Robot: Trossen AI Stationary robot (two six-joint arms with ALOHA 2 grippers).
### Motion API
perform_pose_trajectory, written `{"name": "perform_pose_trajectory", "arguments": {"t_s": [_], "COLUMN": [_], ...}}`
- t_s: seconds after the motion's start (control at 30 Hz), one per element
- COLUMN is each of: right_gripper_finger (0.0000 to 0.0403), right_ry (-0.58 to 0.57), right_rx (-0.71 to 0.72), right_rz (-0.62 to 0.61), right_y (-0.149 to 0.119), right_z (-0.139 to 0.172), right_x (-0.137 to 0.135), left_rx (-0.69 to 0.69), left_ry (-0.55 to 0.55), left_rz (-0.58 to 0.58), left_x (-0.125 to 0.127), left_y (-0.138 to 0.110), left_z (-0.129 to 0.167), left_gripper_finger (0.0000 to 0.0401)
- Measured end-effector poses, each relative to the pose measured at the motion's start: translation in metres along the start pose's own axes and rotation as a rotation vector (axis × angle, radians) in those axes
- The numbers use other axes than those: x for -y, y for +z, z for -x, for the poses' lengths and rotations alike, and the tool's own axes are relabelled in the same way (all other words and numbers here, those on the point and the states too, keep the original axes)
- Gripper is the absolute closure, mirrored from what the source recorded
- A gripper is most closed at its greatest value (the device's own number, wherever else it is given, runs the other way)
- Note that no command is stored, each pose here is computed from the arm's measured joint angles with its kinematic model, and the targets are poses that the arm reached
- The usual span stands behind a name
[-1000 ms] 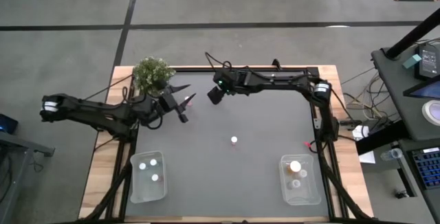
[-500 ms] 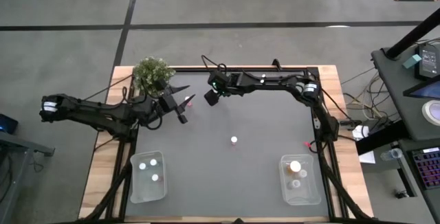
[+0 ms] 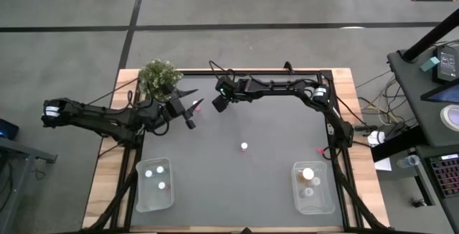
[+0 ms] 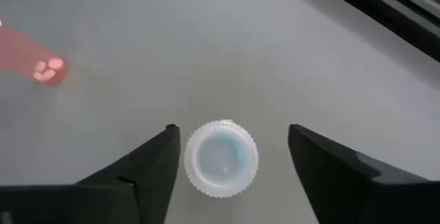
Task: Pick and place medicine bottles into bin by pill shape (circle, oval)
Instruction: Put the white capsule bottle into the transparent bin
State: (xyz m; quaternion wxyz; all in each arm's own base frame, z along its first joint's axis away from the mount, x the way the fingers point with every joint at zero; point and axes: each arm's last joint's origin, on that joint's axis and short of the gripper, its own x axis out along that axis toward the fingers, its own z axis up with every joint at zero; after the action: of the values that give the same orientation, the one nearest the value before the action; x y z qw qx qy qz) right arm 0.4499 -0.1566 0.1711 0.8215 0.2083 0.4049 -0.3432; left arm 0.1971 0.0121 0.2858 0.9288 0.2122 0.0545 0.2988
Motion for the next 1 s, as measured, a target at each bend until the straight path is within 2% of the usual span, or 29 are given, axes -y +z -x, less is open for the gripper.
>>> {"name": "perform_pose_trajectory", "arguments": {"t_s": [0.3, 0.43, 0.6, 0.73, 1.0], "right_gripper_finger": [0.0244, 0.0275, 0.0268, 0.0262, 0.0268], "right_ry": [-0.003, -0.002, 0.000, 0.004, 0.044], "right_rx": [-0.009, -0.009, -0.015, -0.038, -0.021], "right_rz": [0.002, 0.017, 0.033, 0.068, 0.172], "right_y": [-0.001, -0.001, -0.002, -0.006, -0.017], "right_z": [0.000, 0.000, 0.002, 0.017, 0.089], "right_x": [0.001, 0.000, -0.001, -0.009, -0.043], "left_rx": [0.000, 0.001, 0.002, 0.004, 0.004], "left_ry": [0.000, 0.001, 0.001, 0.002, -0.001], "left_rz": [0.000, 0.001, 0.001, 0.003, 0.002], "left_x": [0.000, 0.000, 0.000, 0.000, 0.000], "left_y": [0.000, 0.000, 0.000, 0.000, 0.000], "left_z": [0.000, 0.000, 0.000, 0.000, 0.000], "left_gripper_finger": [0.0239, 0.0239, 0.0239, 0.0239, 0.0239]}}
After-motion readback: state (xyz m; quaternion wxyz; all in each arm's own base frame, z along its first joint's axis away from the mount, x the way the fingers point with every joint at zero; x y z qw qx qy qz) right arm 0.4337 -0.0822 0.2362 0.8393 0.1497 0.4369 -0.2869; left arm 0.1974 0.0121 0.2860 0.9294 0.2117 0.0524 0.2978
